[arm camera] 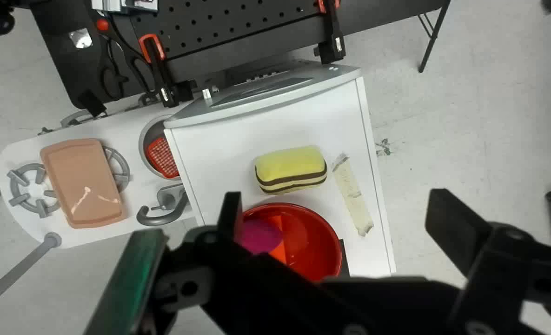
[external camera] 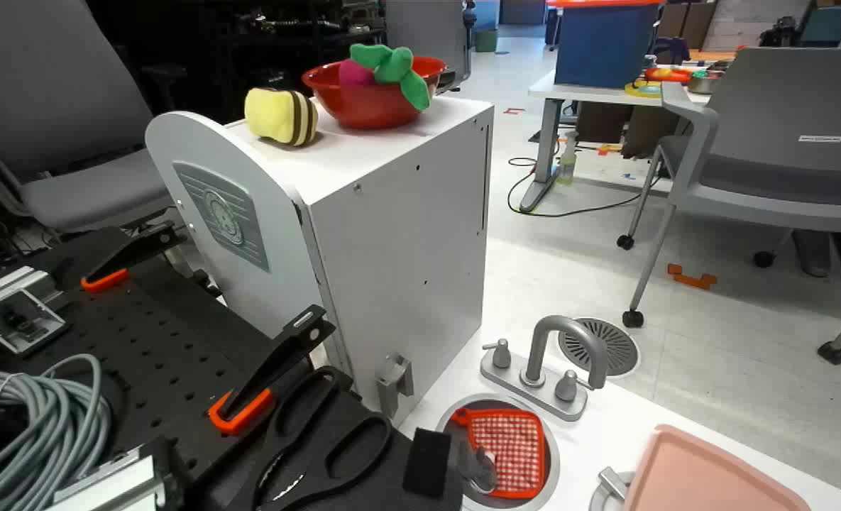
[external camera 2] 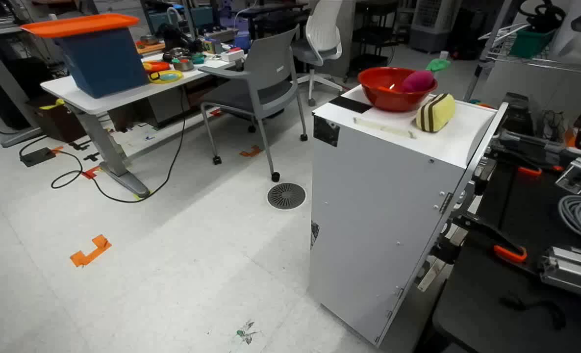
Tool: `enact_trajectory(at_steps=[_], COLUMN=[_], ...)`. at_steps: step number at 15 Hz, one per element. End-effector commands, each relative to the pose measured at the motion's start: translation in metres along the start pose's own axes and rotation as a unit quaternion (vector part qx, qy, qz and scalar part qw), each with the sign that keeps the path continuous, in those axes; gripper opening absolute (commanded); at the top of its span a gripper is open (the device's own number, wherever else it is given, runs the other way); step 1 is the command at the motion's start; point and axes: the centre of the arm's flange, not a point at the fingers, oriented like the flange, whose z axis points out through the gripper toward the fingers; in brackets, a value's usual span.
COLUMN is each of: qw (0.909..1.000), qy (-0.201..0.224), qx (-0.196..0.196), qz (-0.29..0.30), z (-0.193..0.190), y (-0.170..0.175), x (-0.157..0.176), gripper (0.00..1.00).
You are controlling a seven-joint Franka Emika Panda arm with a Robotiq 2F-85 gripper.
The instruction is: Remove the purple toy from the bowl and put it in the sink
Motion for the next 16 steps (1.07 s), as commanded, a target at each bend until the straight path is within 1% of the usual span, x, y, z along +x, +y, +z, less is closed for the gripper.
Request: enact_trajectory(at_steps=[1,11,16], qw=[1.0,1.0,0.9995], qy=[0.001,0.001,-0.024], qx=[0.0,0.001,0.006], qz=[0.0,0.0,-0.018], z=[-0.001,-0.001,0.024], y=[0.0,0.001,0.021], x=[0.0,0.002,0.038], gripper=[1.0,1.0,1.0])
